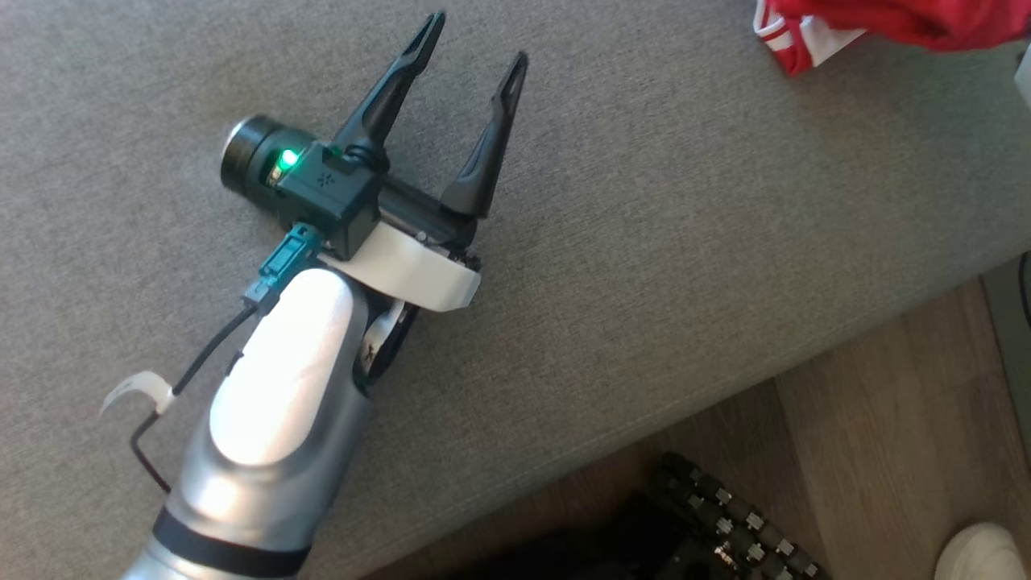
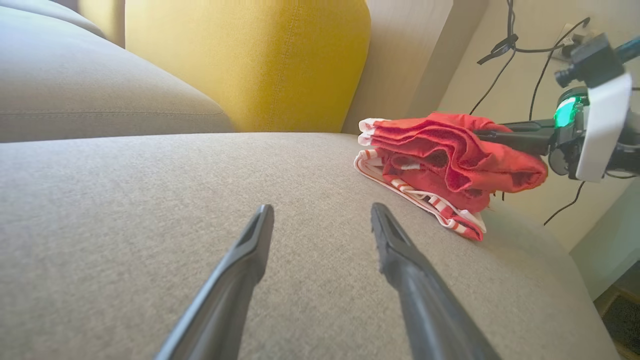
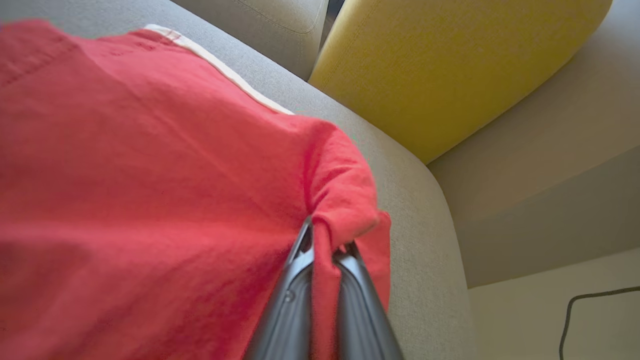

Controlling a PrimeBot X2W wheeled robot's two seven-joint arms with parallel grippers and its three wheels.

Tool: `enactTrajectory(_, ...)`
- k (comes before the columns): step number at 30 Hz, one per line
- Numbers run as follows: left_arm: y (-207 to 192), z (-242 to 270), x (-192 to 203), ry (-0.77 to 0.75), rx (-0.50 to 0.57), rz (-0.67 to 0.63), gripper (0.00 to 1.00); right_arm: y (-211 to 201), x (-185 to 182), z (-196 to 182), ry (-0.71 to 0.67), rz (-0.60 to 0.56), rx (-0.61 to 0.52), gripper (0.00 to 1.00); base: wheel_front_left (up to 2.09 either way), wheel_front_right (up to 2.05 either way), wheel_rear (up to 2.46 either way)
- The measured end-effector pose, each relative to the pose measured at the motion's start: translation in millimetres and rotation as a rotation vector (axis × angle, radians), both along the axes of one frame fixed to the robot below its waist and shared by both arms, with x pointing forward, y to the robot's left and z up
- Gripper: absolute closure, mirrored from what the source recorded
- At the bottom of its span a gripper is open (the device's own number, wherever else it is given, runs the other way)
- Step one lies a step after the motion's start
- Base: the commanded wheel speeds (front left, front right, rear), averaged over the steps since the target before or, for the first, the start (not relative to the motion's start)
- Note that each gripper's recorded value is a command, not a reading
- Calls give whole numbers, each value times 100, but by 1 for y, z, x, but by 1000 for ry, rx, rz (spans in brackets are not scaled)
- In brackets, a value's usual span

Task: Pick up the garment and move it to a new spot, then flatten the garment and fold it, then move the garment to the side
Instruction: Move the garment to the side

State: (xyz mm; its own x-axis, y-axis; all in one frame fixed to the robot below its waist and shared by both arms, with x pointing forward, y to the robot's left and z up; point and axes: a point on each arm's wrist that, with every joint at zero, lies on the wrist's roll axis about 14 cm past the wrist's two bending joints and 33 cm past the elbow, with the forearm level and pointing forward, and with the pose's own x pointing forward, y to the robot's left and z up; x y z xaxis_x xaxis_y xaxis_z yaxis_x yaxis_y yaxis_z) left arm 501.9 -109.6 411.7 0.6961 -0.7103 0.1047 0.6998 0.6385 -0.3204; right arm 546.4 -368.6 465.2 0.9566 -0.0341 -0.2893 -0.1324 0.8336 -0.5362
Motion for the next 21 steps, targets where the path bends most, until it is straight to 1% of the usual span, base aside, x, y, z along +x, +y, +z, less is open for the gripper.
enactTrajectory(8,3,2,6,-9,-29,16,0,-6,7,-16,25,-1,-24,100,0,0,0)
enactTrajectory(9,4,3,6,-10,-28,18,0,-5,7,-17,27,2,-29,90,0,0,0)
enactTrajectory(10,5,3,6,-9,-26,18,0,-5,8,-16,27,6,-37,22,0,0,0)
enactTrajectory(11,5,4,6,-9,-22,19,0,-5,9,-15,23,9,-41,0,0,0,0)
enactTrajectory(17,15,9,4,2,0,40,0,-10,9,6,-27,-19,-27,0,0,0,0)
enactTrajectory(21,31,12,-2,28,23,81,0,-12,8,32,-92,-38,-9,0,0,0,0)
